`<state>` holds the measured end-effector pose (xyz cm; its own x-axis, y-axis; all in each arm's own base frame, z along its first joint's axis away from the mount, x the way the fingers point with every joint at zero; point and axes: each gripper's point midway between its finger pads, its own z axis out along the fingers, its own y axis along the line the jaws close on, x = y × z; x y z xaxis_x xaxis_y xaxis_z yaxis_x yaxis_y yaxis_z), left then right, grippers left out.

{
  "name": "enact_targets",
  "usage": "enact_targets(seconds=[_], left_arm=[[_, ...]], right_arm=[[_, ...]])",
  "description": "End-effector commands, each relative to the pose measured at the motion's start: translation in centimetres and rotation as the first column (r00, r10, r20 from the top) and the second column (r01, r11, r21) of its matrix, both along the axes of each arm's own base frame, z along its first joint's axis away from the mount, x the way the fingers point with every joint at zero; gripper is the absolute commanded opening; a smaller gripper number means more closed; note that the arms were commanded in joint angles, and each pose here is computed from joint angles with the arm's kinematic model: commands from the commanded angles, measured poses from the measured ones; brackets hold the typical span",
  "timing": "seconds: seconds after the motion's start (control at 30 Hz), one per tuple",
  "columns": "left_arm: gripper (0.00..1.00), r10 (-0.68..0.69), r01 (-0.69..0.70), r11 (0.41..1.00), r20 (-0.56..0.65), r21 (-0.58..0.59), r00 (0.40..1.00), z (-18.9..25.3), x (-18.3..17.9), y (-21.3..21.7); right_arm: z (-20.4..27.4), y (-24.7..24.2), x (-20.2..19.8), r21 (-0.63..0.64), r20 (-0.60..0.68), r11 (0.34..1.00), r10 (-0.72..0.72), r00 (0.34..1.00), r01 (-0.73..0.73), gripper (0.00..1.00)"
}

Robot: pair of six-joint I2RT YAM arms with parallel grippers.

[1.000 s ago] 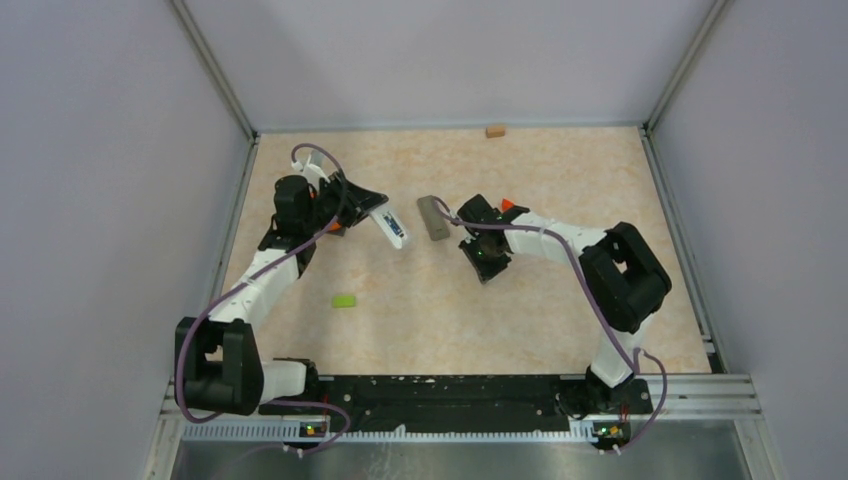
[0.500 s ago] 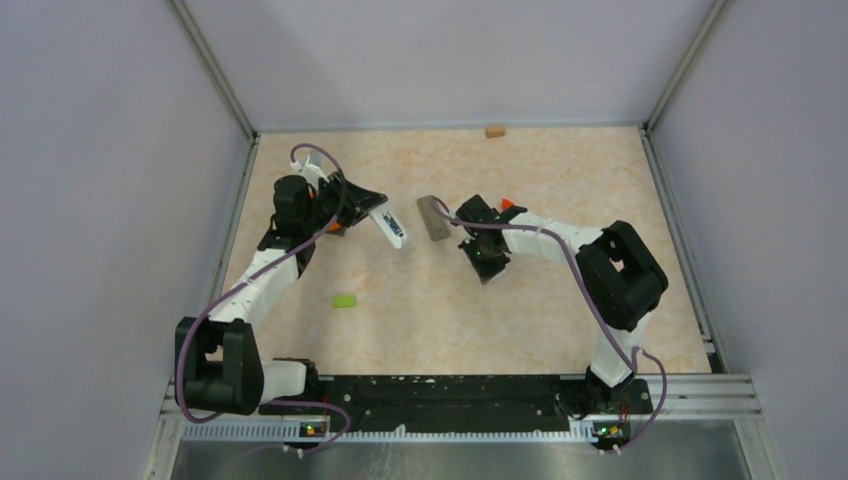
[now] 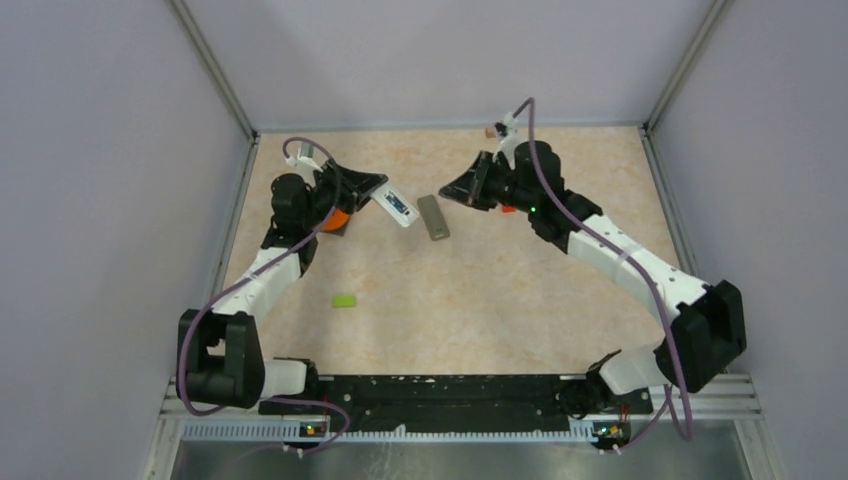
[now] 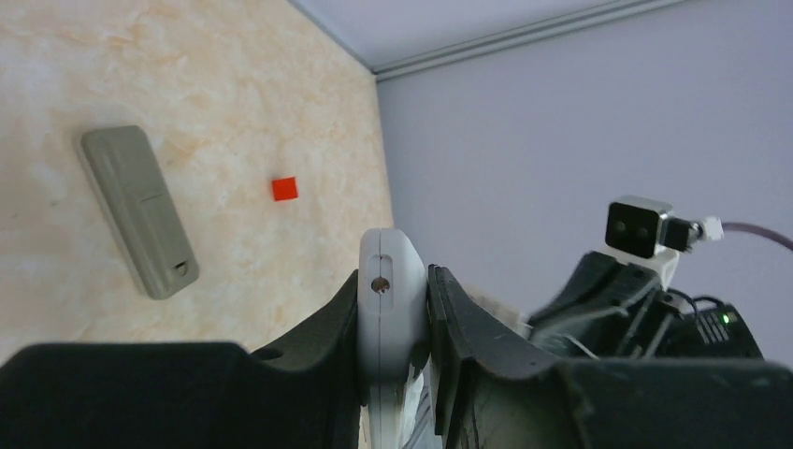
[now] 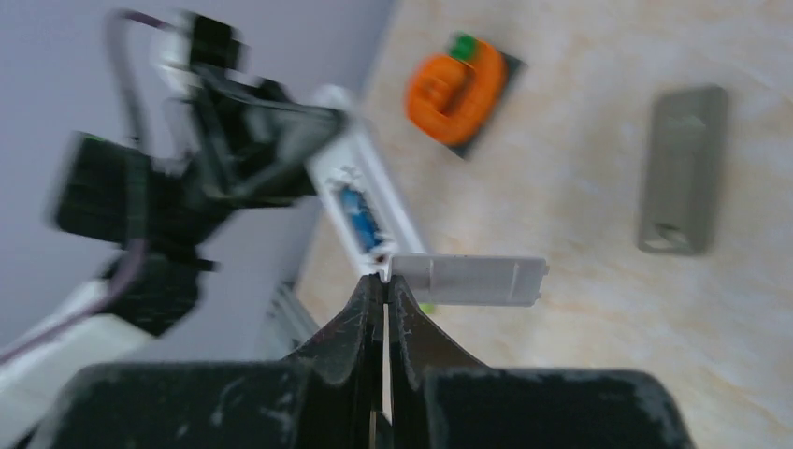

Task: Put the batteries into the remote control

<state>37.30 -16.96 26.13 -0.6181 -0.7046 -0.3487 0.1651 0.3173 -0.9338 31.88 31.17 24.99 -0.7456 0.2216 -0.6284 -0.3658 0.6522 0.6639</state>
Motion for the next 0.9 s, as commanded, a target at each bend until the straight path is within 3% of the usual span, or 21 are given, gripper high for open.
enact_targets(seconds=[0.0,0.3,0.47,0.87], left_arm=[[0.0,0.032,-0.009,0.986,0.133,-0.167,0.991,5.6,0.6,-0.9],[0.0,0.048,0.013,0.945,0.178,-0.327,0.983,9.3,0.1,-1.9],[0.0,0.068,0.01,0.937,0.21,-0.349,0.975,10.3,-0.6,-1.7],[0.0,0.1,-0.009,0.92,0.211,-0.391,0.972,11.0,-1.2,-1.1]], right_arm=[[12.1,3.0,-1.5,0.547,0.052,0.835,0.032,0.998,-0.055,0.0],[18.7,5.9,-1.7,0.813,0.017,0.575,0.13,0.991,-0.089,0.0],[19.1,7.6,-1.8,0.866,-0.008,0.493,0.189,0.982,-0.088,0.0],[19.3,8.1,-2.1,0.869,0.0,0.49,0.135,0.991,-0.067,0.0]])
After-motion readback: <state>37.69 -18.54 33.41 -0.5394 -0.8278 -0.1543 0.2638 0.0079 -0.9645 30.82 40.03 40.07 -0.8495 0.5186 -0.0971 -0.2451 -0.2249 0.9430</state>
